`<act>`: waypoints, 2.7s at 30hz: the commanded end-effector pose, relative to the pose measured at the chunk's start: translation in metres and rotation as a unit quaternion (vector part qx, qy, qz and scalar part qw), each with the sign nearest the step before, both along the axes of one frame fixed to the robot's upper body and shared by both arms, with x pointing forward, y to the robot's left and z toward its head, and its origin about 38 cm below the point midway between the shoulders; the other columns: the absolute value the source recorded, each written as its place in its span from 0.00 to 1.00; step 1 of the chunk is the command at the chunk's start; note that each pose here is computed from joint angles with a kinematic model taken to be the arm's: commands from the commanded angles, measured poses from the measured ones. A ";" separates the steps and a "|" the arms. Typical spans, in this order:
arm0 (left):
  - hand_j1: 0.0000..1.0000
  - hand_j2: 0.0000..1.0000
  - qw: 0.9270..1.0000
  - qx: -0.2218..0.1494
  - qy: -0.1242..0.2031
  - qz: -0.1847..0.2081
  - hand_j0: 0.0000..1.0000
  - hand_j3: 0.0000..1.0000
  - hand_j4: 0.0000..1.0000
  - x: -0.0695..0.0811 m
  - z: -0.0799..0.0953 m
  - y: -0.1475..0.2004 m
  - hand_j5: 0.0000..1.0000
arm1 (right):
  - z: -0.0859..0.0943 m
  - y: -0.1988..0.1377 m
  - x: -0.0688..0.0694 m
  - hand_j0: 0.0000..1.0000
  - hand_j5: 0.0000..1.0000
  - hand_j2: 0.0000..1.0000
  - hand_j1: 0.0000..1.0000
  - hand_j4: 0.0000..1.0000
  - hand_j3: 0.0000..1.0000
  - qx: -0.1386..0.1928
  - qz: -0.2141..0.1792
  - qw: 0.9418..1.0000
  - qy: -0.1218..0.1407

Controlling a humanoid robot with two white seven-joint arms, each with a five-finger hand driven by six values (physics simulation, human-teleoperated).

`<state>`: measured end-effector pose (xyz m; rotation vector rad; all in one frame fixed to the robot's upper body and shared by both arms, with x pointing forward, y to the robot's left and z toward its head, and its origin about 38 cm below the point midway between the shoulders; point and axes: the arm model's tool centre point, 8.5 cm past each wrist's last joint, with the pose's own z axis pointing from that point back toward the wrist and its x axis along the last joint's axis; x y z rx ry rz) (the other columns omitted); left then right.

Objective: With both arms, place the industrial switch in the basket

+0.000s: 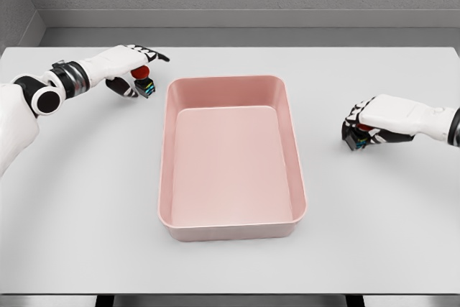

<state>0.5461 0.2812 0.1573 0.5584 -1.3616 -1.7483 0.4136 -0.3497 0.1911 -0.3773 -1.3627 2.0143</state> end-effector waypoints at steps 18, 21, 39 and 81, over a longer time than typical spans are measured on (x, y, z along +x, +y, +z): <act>0.42 0.42 0.999 -0.009 -0.022 -0.032 0.42 0.42 0.42 -0.003 0.011 -0.011 0.42 | 0.039 0.024 0.005 0.46 0.46 0.46 0.46 0.46 0.46 0.008 0.037 0.998 -0.047; 0.42 0.42 0.999 -0.011 -0.027 -0.039 0.42 0.42 0.42 -0.003 0.015 -0.015 0.42 | 0.048 0.033 0.003 0.46 0.46 0.46 0.46 0.46 0.46 0.011 0.053 0.997 -0.060; 0.42 0.42 0.991 -0.012 -0.103 -0.090 0.42 0.42 0.42 -0.022 0.082 -0.006 0.42 | 0.093 0.066 -0.005 0.46 0.46 0.46 0.46 0.46 0.46 0.015 0.109 0.987 -0.115; 1.00 1.00 0.950 -0.113 -0.106 -0.272 1.00 1.00 1.00 -0.136 0.076 -0.094 1.00 | 0.109 0.135 0.000 0.46 0.46 0.46 0.46 0.46 0.46 0.063 0.181 0.971 -0.140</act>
